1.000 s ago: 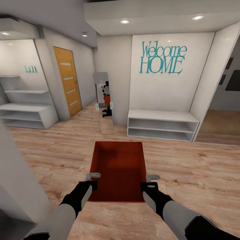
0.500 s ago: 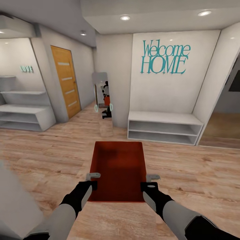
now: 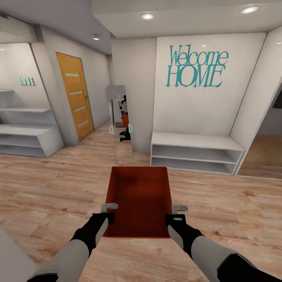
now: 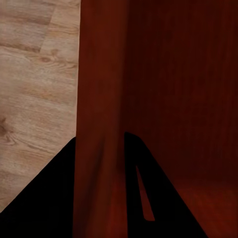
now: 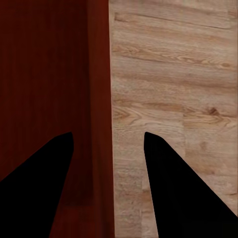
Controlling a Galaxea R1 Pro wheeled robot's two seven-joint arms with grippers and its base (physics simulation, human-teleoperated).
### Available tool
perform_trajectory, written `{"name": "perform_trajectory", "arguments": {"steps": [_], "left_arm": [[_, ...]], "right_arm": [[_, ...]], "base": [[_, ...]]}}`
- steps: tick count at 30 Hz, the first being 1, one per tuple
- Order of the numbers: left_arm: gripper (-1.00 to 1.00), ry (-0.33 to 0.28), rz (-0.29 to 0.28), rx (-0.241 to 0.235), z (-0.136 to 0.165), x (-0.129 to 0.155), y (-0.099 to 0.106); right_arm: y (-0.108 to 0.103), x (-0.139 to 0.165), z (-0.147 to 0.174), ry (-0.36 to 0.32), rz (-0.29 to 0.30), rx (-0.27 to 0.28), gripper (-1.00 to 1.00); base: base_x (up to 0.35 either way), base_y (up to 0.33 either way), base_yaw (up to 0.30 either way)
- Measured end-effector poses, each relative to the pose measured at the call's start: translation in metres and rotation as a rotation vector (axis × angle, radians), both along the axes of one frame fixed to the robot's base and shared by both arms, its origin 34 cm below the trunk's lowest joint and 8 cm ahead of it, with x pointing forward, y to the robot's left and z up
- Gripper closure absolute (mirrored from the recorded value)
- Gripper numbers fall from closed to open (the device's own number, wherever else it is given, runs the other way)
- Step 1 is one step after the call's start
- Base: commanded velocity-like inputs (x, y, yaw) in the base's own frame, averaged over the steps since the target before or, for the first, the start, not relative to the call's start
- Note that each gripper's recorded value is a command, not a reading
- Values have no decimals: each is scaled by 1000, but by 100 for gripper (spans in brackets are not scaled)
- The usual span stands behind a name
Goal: Move the two storage containers from the living room to the garage. In the garage, place one container on the floor and stack the other container on top of it (either order is fine).
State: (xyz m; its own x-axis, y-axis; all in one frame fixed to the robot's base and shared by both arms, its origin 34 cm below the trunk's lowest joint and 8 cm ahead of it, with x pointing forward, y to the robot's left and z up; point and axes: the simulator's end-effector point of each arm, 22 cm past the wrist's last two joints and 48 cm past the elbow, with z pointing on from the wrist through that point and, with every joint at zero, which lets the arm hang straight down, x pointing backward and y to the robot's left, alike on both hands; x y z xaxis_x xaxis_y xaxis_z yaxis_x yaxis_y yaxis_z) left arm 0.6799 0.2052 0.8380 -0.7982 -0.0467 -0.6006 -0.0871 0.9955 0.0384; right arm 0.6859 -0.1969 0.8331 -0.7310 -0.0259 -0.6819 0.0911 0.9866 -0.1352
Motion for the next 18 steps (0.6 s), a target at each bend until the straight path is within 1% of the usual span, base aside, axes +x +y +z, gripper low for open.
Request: {"name": "perform_trajectory", "arguments": {"steps": [3,5,15,18], "left_arm": [[100,2,0,0,-1,-1,0],[100,2,0,0,-1,-1,0],[100,-4,1,0,1,1,0],[100,-3,0,0,1,1,0]], "right_arm": [[0,0,0,2,1,-1,100],[0,0,0,2,1,-1,100],[0,1,1,-4,0,0,100],[0,1,1,-3,0,0,100]], "base": [[323,0,8],[323,0,113],[323,0,248],[323,0,119]]}}
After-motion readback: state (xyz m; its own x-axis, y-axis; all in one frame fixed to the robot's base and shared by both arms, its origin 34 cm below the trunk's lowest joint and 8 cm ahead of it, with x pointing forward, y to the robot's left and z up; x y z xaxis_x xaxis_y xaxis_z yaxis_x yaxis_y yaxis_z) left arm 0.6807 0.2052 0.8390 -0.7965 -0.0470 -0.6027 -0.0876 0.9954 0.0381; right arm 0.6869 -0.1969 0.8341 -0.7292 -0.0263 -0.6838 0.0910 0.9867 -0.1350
